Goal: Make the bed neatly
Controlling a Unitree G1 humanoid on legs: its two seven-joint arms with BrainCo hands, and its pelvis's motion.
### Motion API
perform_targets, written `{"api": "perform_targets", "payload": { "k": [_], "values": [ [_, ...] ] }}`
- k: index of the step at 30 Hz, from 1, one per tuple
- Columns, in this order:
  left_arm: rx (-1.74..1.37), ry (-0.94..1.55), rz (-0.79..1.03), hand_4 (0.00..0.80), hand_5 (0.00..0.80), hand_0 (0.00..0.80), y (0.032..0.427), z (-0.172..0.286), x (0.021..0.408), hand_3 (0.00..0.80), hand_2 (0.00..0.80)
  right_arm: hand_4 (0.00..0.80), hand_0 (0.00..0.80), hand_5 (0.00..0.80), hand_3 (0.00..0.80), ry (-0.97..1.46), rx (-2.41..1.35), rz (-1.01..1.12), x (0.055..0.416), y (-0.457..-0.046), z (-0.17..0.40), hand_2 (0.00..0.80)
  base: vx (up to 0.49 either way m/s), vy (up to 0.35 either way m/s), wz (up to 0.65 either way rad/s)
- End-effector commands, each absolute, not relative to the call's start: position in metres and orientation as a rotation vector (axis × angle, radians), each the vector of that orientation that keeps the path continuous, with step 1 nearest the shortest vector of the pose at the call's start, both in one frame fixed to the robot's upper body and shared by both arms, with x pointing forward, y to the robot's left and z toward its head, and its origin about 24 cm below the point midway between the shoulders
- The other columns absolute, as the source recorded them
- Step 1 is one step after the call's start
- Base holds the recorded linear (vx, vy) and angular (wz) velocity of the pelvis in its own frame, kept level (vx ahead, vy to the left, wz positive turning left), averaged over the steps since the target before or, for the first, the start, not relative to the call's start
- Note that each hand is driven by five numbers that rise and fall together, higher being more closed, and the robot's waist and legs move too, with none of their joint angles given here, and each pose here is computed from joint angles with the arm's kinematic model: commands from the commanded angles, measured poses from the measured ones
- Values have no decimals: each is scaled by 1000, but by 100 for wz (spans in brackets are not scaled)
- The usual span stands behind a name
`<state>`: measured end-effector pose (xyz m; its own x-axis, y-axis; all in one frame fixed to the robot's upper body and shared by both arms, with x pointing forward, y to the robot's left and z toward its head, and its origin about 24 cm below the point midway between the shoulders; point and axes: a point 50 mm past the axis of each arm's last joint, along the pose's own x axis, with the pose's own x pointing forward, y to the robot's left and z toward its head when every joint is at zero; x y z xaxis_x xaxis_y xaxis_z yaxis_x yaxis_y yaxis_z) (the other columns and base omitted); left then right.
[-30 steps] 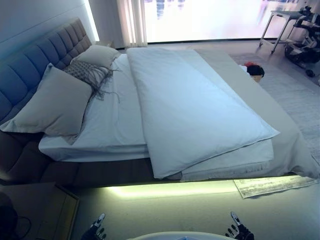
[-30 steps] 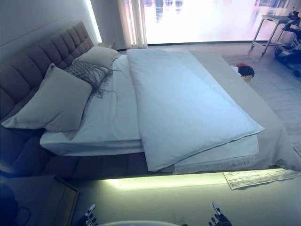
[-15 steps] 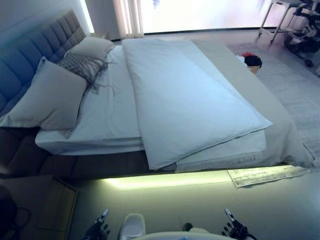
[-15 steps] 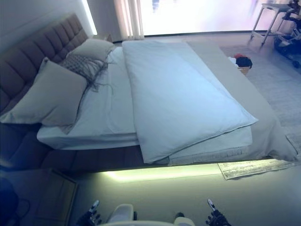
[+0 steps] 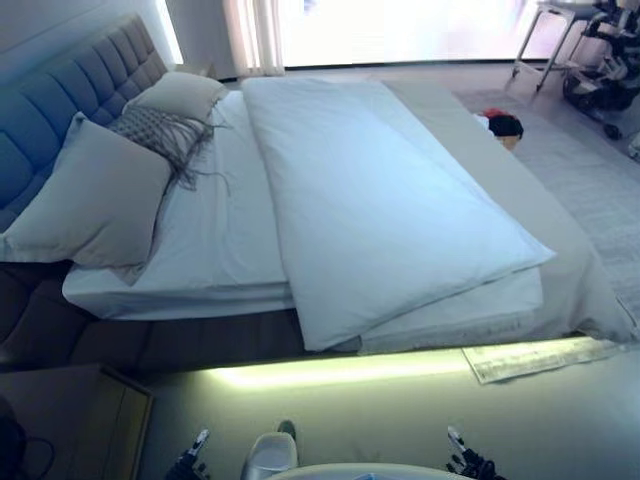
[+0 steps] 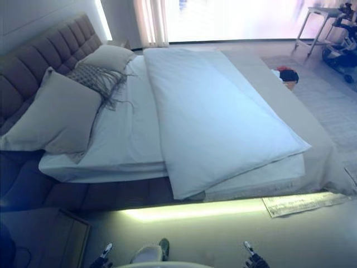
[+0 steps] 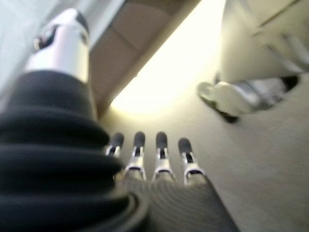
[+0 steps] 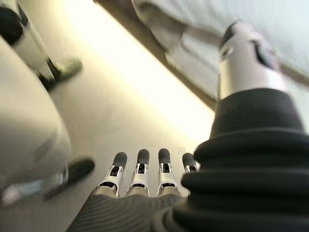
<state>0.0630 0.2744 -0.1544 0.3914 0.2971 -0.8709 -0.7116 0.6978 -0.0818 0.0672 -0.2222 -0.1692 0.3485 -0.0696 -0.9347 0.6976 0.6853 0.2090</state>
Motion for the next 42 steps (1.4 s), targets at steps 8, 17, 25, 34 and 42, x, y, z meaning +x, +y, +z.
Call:
{"api": "perform_targets", "payload": {
  "k": [8,17,25,34,42],
  "values": [
    [-412,965,529,0,0,0,273,-149,93,0,0,0,0,0,0,1007,580,-521,97,-249,-157,0,232,49,1],
    [-459,870,510,0,0,0,257,-147,117,0,0,0,0,0,0,918,639,-605,133,-246,-148,0,60,-220,28],
    [-427,919,515,0,0,0,258,-150,105,0,0,0,0,0,0,871,678,-668,138,-261,-143,0,108,-3,22],
    [-415,967,513,0,0,0,263,-153,88,0,0,0,0,0,0,846,604,-579,143,-261,-140,0,99,24,-7],
    [-473,920,521,0,0,0,260,-152,91,0,0,0,0,0,0,720,721,-557,173,-259,-127,0,62,-7,-12]
  ]
}}
